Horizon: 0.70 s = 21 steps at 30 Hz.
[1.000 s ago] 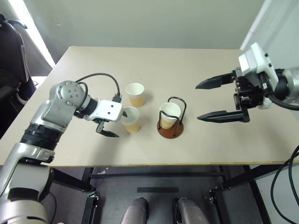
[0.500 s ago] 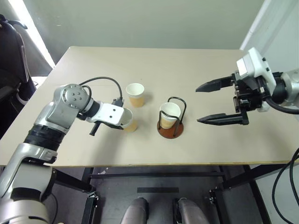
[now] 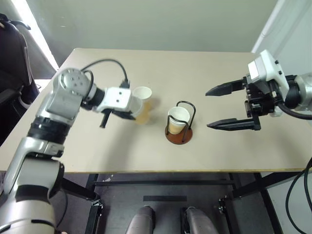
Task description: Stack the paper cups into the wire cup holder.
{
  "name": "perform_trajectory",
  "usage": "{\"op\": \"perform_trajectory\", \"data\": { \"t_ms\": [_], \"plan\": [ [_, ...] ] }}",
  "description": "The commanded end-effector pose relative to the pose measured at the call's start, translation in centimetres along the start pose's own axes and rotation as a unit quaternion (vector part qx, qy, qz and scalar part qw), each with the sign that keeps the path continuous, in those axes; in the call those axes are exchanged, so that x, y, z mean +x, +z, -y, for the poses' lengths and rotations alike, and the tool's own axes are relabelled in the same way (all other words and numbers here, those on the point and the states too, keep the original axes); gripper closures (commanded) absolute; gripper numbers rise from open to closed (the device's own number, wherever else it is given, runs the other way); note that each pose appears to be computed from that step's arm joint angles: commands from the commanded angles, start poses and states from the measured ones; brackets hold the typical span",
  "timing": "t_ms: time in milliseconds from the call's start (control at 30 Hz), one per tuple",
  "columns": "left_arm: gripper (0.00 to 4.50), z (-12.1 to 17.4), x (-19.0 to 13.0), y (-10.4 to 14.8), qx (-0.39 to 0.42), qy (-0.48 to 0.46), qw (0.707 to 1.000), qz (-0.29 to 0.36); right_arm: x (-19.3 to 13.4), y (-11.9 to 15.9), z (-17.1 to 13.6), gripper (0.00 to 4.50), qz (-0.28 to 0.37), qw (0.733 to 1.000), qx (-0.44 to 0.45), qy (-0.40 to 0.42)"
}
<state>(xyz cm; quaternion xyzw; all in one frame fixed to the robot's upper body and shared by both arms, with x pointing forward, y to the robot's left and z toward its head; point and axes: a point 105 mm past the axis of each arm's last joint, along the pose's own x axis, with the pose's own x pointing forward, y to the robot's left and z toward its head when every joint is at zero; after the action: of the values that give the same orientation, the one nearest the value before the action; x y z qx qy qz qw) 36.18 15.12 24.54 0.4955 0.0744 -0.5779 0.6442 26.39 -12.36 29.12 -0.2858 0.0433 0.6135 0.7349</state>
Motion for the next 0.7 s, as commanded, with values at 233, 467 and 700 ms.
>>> {"op": "perform_trajectory", "data": {
  "t_ms": [233,467,700],
  "plan": [
    [4.48,-4.0,-1.4,5.2,0.014,0.086,0.991,0.105,0.0,0.2,0.4,0.0,-0.003,1.0,-0.011,-0.026],
    [4.48,-4.8,-0.9,6.8,0.012,0.079,0.987,0.141,0.2,-0.2,0.7,0.0,-0.008,0.999,-0.019,-0.05],
    [4.48,-5.1,0.0,7.9,0.009,0.065,0.983,0.172,0.4,-0.7,0.7,0.0,-0.02,0.997,-0.026,-0.068]
  ]
}}
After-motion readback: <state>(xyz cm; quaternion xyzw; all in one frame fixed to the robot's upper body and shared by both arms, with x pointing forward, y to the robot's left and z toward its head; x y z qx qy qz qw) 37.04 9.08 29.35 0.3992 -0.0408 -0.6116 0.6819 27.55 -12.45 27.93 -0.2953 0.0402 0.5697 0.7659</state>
